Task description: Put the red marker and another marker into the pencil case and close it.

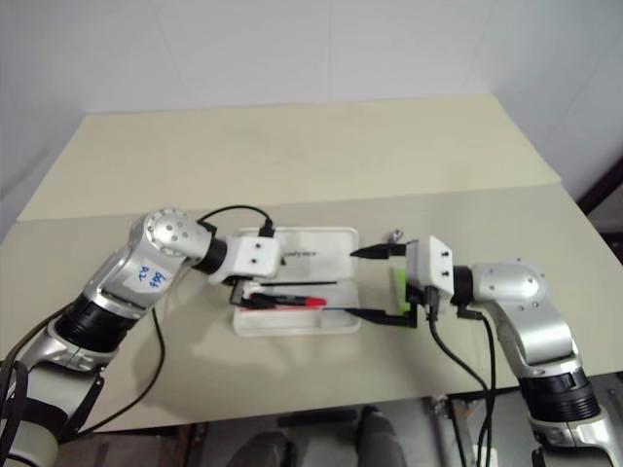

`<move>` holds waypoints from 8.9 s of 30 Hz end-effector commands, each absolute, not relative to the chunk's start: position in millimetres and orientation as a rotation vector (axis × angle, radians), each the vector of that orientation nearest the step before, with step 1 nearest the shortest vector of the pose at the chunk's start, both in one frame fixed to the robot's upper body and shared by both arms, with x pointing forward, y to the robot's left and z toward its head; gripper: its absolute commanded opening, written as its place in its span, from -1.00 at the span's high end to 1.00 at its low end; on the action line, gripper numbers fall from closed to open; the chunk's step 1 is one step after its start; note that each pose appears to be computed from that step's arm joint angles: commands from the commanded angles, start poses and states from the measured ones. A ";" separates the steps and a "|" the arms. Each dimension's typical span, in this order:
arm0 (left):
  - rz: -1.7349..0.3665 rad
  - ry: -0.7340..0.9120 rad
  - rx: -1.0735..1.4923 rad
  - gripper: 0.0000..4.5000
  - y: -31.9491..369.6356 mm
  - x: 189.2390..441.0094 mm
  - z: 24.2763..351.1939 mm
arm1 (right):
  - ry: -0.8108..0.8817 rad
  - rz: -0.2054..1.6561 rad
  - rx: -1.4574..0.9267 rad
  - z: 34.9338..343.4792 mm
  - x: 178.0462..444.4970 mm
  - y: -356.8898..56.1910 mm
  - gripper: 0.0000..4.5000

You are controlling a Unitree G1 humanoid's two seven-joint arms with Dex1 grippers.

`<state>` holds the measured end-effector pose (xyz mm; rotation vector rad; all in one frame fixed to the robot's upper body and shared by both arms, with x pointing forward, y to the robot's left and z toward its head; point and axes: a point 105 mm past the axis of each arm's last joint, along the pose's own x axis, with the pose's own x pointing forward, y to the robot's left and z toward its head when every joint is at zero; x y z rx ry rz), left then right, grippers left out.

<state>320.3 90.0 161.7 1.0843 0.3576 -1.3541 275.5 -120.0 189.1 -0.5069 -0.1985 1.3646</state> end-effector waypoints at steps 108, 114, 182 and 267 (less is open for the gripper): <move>-1.311 0.094 0.715 -1.00 119.0 252.9 196.5 | 0.951 0.315 -0.131 135.5 294.8 -160.1 -0.42; -1.304 0.095 0.720 -1.00 120.2 252.5 197.4 | 0.960 0.318 -0.151 130.4 291.1 -157.6 0.51; -1.011 0.028 0.668 -1.00 189.3 229.1 195.0 | 0.073 1.596 -0.445 182.3 275.4 -50.4 0.52; -1.115 -0.034 0.603 -1.00 170.0 250.5 195.6 | 0.481 1.335 -0.441 177.0 298.0 -149.2 -1.00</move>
